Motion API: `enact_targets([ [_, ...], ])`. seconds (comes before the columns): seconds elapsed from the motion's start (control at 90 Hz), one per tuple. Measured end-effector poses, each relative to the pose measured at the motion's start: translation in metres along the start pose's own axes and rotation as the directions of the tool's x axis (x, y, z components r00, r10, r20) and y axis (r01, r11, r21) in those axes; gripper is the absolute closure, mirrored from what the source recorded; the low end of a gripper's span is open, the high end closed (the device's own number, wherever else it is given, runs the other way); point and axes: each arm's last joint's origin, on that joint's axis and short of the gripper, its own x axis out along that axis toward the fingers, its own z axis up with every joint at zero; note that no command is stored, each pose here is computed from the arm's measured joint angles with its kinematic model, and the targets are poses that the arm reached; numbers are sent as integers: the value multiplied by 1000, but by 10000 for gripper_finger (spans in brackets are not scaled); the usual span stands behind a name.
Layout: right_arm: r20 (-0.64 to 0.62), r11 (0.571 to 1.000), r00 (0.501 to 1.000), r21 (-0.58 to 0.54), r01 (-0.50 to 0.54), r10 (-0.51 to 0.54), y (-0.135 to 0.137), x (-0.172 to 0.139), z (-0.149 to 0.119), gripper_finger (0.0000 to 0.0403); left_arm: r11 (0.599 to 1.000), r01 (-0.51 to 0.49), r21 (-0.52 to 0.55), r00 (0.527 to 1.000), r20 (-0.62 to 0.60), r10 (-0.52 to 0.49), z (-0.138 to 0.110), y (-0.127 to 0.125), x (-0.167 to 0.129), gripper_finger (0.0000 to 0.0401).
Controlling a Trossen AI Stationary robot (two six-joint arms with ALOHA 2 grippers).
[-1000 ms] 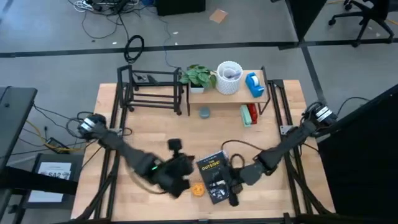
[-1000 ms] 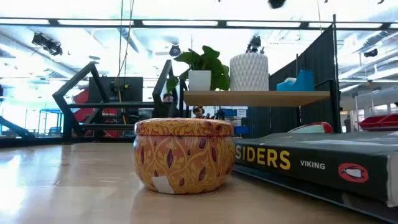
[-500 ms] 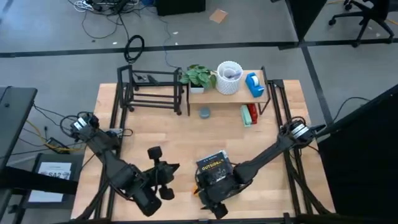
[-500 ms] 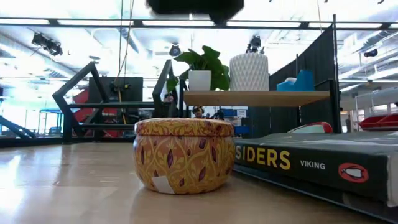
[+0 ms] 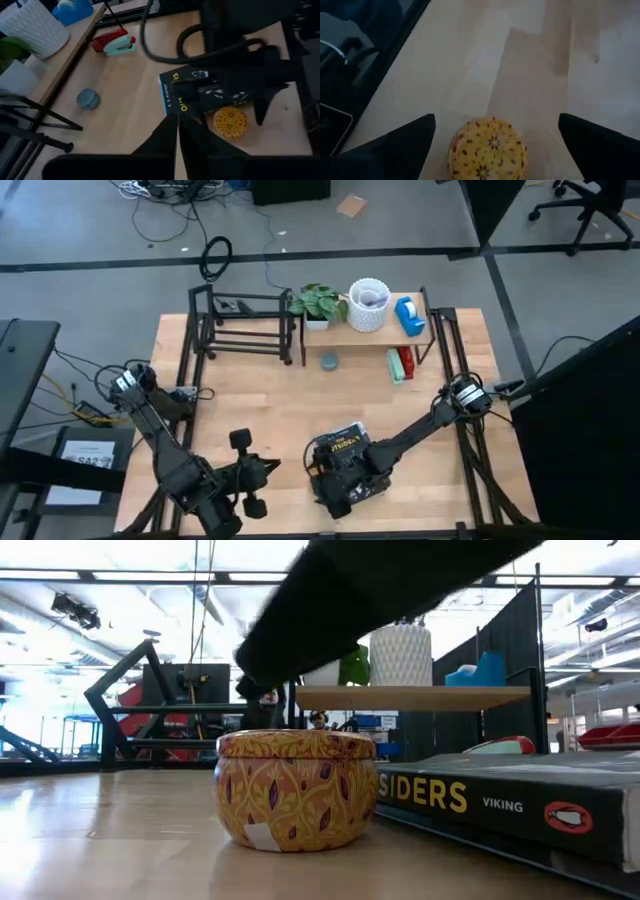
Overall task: Stock shelves
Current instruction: Put the yellow scented candle under the shelf
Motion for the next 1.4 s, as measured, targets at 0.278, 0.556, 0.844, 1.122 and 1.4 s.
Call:
enact_targets([
  [0.278, -28, 998, 999, -42, -37, 36, 0, 0, -2, 25, 993, 78, -86, 997, 25, -76, -10, -13, -22, 401],
  [0.556, -80, 999, 996, -24, -43, 41, -2, 7, -23, 28, 991, 84, -100, 994, 79, -77, -15, -18, -35, 401],
  [0.844, -39, 999, 998, -14, -49, 48, -3, 11, -20, 30, 992, 80, -99, 994, 82, -72, -15, -18, -34, 401],
  [1.122, -62, 996, 994, 48, -81, 84, -8, 21, -26, 67, 994, 73, -86, 995, 77, -67, -17, -20, -33, 401],
  [1.4, -48, 975, 996, 213, -62, 74, -11, 21, -24, 154, 994, 65, -83, 995, 77, -59, -17, -21, -31, 401],
])
